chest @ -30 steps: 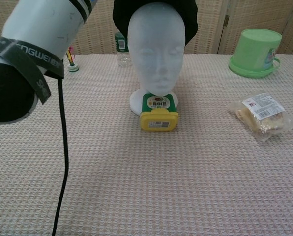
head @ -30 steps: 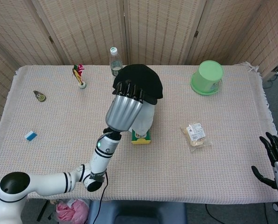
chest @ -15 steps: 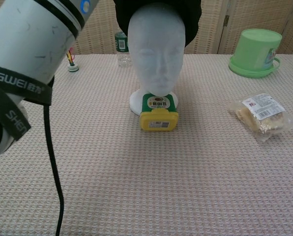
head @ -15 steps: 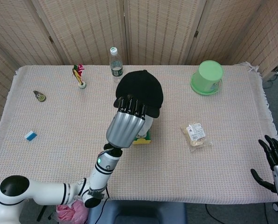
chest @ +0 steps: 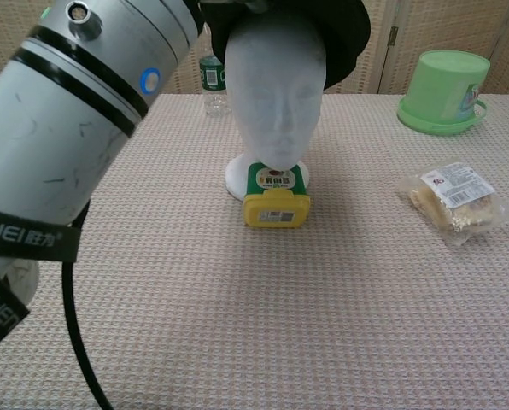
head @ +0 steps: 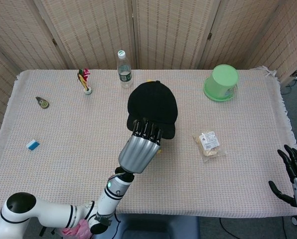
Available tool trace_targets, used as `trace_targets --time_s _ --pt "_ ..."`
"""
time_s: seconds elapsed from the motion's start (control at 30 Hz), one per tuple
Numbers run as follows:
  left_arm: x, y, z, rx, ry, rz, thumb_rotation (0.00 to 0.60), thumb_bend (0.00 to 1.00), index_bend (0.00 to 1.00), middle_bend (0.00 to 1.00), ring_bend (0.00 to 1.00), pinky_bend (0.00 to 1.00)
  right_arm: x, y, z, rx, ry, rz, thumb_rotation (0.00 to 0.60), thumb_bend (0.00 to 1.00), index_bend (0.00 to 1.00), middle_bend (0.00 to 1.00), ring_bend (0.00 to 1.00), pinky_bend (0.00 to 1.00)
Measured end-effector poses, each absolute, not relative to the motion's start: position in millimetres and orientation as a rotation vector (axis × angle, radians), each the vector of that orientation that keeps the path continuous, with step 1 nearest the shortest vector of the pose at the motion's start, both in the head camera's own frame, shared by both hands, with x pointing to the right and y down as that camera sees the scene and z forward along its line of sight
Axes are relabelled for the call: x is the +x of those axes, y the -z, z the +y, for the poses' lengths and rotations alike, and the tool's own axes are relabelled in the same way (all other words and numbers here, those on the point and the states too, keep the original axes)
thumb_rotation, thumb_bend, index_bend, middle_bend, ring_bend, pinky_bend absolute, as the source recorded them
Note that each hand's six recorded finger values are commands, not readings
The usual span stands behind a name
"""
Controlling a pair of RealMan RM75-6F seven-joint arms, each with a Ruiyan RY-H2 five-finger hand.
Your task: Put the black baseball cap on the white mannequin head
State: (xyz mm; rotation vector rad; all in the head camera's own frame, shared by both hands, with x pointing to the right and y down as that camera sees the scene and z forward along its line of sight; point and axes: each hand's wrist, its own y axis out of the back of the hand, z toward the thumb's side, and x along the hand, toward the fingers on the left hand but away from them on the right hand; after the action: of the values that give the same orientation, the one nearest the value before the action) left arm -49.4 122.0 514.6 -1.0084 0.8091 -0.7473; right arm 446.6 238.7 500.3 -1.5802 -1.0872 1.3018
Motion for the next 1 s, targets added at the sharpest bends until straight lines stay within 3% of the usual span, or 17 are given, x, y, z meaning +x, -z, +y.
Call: trace_targets --time_s 0.43,0.7,1.0 --pt "-51 -515 148 -1.038 0.729 0.785 0.600 0.47 0.58 0.63 0.44 0.54 446 -500 240 -1.575 -1.300 -1.090 0.600 0.22 0.00 0.00 0.00 0.00" --pt "-50 -524 170 -1.040 0.768 0.704 0.600 0.46 0.41 0.55 0.43 0.55 447 -498 241 -1.571 -1.296 -1.095 0.600 0.22 0.00 0.00 0.00 0.00" --pt "-54 -537 169 -1.064 0.811 0.674 0.600 0.43 0.30 0.45 0.35 0.55 448 -497 241 -1.568 -1.293 -1.100 0.600 0.22 0.00 0.00 0.00 0.00"
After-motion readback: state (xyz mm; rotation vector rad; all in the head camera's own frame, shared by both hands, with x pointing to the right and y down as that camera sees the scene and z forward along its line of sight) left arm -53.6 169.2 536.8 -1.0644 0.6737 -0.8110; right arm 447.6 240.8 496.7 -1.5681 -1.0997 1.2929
